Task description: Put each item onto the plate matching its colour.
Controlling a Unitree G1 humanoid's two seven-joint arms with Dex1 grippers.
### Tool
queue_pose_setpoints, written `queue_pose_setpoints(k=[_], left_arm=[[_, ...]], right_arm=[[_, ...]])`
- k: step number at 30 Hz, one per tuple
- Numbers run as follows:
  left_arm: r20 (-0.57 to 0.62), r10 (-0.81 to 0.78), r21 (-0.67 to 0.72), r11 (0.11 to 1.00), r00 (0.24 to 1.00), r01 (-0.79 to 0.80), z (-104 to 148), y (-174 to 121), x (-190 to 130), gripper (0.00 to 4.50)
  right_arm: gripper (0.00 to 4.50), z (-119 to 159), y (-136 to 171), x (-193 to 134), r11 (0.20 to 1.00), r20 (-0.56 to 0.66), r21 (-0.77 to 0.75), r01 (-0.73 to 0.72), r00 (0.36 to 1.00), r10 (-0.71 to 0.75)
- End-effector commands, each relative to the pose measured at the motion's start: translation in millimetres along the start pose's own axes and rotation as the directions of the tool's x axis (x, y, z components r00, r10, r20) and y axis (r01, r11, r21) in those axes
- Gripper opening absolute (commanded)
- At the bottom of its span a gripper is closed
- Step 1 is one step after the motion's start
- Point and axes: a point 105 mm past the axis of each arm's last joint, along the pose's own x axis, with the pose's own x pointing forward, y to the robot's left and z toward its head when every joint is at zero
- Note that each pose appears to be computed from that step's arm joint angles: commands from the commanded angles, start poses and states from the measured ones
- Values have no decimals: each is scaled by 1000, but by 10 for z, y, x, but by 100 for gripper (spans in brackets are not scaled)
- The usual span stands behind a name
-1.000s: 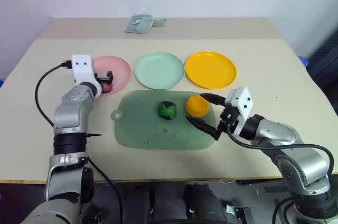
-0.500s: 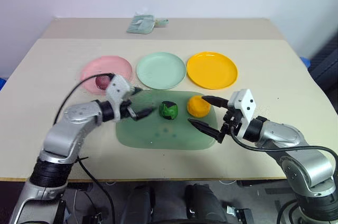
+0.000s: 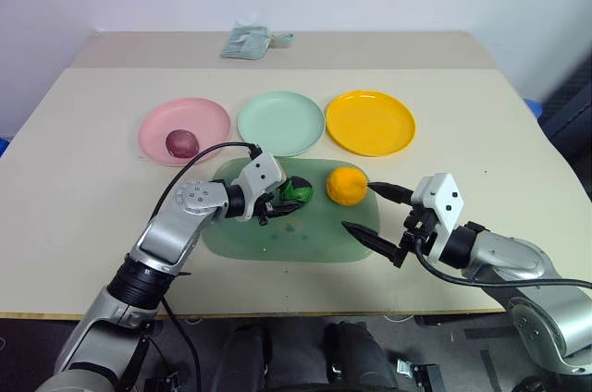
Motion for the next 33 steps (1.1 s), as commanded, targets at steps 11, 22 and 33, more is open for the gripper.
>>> queue_pose_setpoints(k=[11,22,33], left_arm=[[-12,599,-130,793,801,-595,459,1138,349,239],[53,590,-215,795,806,-568,590,1243,406,443],[269,490,-189,871,829,-453,503,922,-449,443]], right_arm=[[450,108,16,40,999,42,-37,-13,999,14],[450,95,11,16,999,49,-16,32,998,-31],[450,49,-161,237,992,24,-31,126,992,-125]])
